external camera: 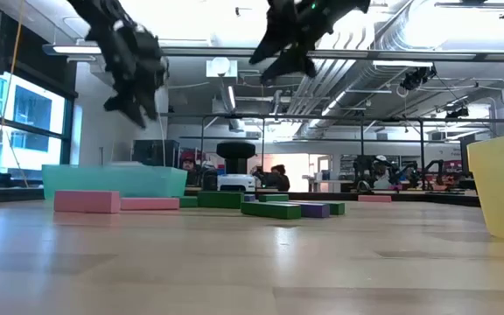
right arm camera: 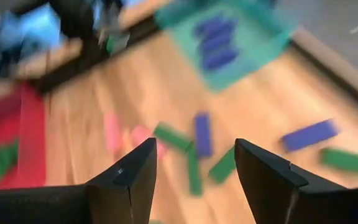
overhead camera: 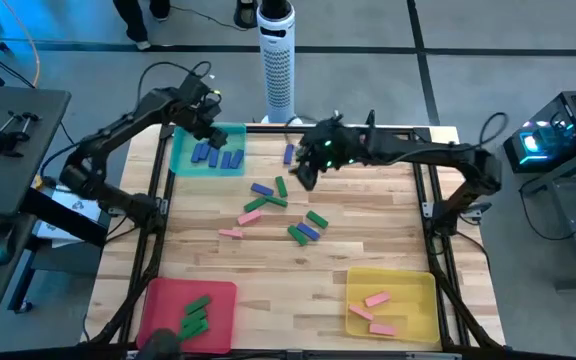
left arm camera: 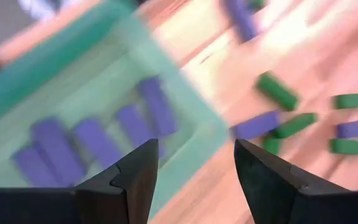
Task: Sort blocks
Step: Put the green block into the red bin
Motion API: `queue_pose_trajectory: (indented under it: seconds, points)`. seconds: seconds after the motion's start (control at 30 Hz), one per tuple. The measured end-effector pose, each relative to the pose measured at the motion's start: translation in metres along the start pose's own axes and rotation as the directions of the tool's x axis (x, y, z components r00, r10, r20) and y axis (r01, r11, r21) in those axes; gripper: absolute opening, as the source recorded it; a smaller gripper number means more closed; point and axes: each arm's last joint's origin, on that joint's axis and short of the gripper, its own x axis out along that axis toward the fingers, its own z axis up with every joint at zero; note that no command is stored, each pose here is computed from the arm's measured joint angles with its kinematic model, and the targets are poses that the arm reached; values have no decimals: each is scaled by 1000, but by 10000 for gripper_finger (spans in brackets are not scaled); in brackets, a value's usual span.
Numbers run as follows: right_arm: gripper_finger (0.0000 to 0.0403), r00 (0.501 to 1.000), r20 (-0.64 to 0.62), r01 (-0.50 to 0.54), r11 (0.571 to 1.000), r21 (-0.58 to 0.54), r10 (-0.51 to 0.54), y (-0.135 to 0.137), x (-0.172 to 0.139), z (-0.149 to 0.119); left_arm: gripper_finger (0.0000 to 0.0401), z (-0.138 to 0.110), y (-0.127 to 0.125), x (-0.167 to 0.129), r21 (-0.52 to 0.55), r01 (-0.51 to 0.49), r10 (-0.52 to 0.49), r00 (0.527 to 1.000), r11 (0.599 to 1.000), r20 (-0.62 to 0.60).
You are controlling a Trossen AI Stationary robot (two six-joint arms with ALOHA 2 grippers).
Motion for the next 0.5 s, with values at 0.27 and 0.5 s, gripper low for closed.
queue_pose_trajectory:
  seconds: [0.27, 0.5]
  points:
    - [193, 904, -369, -256, 964, -69, 214, 18, 65, -49, 199, -9, -55, -41, 277, 71, -136, 965, 958, 226]
    - [193, 837, -498, -283, 959, -36, 228, 24, 89, -74, 199, -18, -80, -52, 364, 109, -212, 943, 925, 256]
